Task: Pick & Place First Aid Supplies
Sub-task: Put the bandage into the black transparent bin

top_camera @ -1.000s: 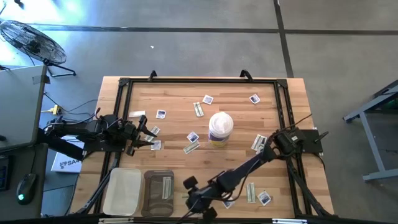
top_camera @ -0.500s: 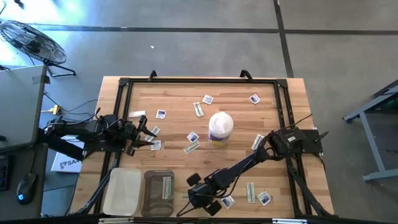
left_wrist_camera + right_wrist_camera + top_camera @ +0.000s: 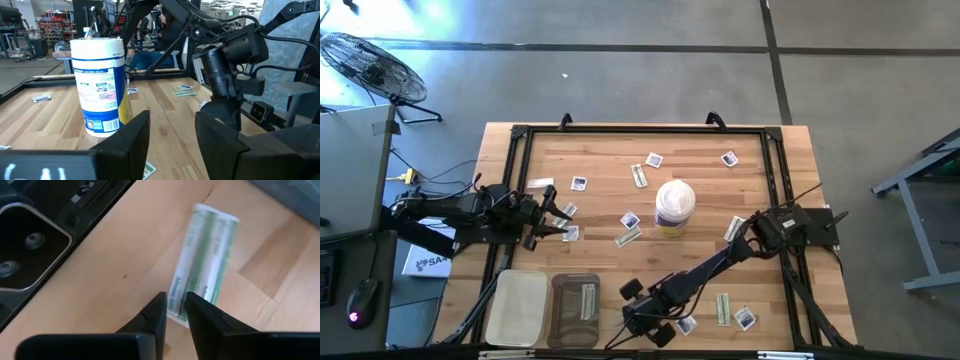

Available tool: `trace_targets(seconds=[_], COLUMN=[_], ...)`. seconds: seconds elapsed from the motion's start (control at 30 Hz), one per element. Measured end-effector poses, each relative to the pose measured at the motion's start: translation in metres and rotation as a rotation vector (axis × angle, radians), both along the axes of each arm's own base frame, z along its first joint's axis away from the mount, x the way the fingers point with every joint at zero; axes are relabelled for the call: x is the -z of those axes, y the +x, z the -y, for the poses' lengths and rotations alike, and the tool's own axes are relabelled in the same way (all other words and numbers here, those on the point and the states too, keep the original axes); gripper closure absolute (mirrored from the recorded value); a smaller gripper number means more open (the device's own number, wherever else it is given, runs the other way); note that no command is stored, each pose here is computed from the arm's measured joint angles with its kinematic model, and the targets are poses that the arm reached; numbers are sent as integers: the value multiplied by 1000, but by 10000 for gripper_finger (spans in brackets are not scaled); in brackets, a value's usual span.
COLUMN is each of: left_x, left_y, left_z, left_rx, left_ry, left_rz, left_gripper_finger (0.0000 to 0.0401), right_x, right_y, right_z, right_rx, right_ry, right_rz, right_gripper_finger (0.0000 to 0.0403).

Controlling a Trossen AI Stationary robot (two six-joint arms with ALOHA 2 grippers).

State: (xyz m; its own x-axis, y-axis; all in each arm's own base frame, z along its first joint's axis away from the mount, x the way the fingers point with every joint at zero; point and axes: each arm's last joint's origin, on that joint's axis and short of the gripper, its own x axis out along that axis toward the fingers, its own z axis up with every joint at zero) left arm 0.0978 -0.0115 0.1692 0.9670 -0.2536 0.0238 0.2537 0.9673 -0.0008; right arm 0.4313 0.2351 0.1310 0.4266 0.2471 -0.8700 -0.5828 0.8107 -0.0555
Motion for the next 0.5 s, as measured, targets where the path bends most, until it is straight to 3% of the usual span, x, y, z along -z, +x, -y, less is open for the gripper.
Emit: trace_targets(seconds=[0.3,0.5], left_x=[0,0], left_y=[0,0], left_z=[0,0], left_rx=[0,0], left_ry=[0,0], left_rz=[0,0], left_gripper_finger=[247,247], right_x=[-2,-3], right_y=[0,-2], right_z=[2,4], right_rx=[57,72], right_ry=[-8,-45], right_rz=[-3,-2], right_gripper_finger=[398,402])
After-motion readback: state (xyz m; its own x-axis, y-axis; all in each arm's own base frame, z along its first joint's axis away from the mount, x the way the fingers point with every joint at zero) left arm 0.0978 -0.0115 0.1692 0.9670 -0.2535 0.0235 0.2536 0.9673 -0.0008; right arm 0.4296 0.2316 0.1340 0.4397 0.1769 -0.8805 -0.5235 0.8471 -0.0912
